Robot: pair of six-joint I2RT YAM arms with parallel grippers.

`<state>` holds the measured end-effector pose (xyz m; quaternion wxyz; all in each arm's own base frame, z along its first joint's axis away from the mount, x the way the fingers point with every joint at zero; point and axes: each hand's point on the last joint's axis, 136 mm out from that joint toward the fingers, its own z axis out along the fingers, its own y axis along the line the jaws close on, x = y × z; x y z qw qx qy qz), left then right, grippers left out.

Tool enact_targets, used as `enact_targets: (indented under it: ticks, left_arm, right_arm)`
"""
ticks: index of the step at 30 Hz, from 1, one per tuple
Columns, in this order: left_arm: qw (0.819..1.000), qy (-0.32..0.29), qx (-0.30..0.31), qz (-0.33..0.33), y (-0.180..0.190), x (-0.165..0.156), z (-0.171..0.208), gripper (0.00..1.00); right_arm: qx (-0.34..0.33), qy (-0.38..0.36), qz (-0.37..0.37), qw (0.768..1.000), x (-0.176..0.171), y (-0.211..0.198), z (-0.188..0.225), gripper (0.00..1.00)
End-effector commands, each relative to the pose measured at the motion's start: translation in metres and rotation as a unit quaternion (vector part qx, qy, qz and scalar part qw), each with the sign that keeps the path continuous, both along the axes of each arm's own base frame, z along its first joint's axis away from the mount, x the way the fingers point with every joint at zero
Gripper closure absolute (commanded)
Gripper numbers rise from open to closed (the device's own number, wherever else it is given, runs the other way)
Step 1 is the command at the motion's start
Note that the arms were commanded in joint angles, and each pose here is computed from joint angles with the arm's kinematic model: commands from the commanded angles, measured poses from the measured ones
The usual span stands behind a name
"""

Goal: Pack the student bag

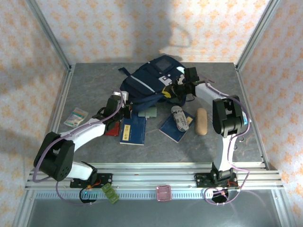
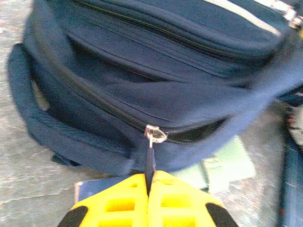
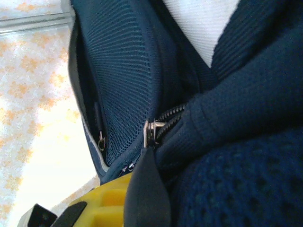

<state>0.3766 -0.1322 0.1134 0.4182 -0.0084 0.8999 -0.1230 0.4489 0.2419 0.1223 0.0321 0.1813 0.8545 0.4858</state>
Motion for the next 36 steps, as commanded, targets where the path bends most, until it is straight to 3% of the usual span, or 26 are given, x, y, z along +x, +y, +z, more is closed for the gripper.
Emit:
enact_targets:
  ticks: [1,10,13,17,22,30,31,32,34,36]
  left_arm:
    - [0.996,0.012,0.052,0.078,0.045,0.01,-0.014,1.0]
    - [0.978,0.007,0.074,0.192,0.113,0.041,-0.014,1.0]
    - [0.976,0.007,0.074,0.203,0.125,0.051,-0.009,1.0]
    - [0.982,0.009,0.054,0.182,0.114,0.05,-0.004,1.0]
    - [0.988,0.003,0.029,0.149,0.093,0.021,0.003,1.0]
    - [0.992,-0.011,-0.01,0.122,0.083,-0.005,0.016,1.0]
    - [0.992,-0.018,-0.017,0.12,0.081,-0.003,0.02,0.94]
    - [0.992,-0.024,-0.022,0.121,0.08,0.0,0.024,0.76]
    - [0.991,-0.034,-0.024,0.126,0.08,0.01,0.032,0.51]
    - [0.99,-0.035,-0.023,0.134,0.081,0.024,0.035,0.36]
  right_arm:
    - [-0.002,-0.115,-0.052,0.992,0.043,-0.024,0.036,1.0]
    - [0.007,-0.13,-0.039,0.991,0.031,-0.025,0.047,1.0]
    - [0.007,-0.127,-0.038,0.991,0.029,-0.025,0.043,1.0]
    - [0.027,-0.127,-0.024,0.991,0.024,-0.019,0.045,1.0]
    - [0.048,-0.148,0.045,0.987,0.013,0.012,0.056,1.0]
    - [0.021,-0.177,0.092,0.98,0.012,0.018,0.062,1.0]
    - [0.009,-0.177,0.091,0.98,0.014,0.015,0.059,1.0]
    - [0.002,-0.172,0.087,0.981,0.015,0.011,0.056,1.0]
    - [-0.003,-0.164,0.084,0.983,0.013,0.006,0.049,1.0]
    - [-0.009,-0.162,0.08,0.984,0.01,0.003,0.044,1.0]
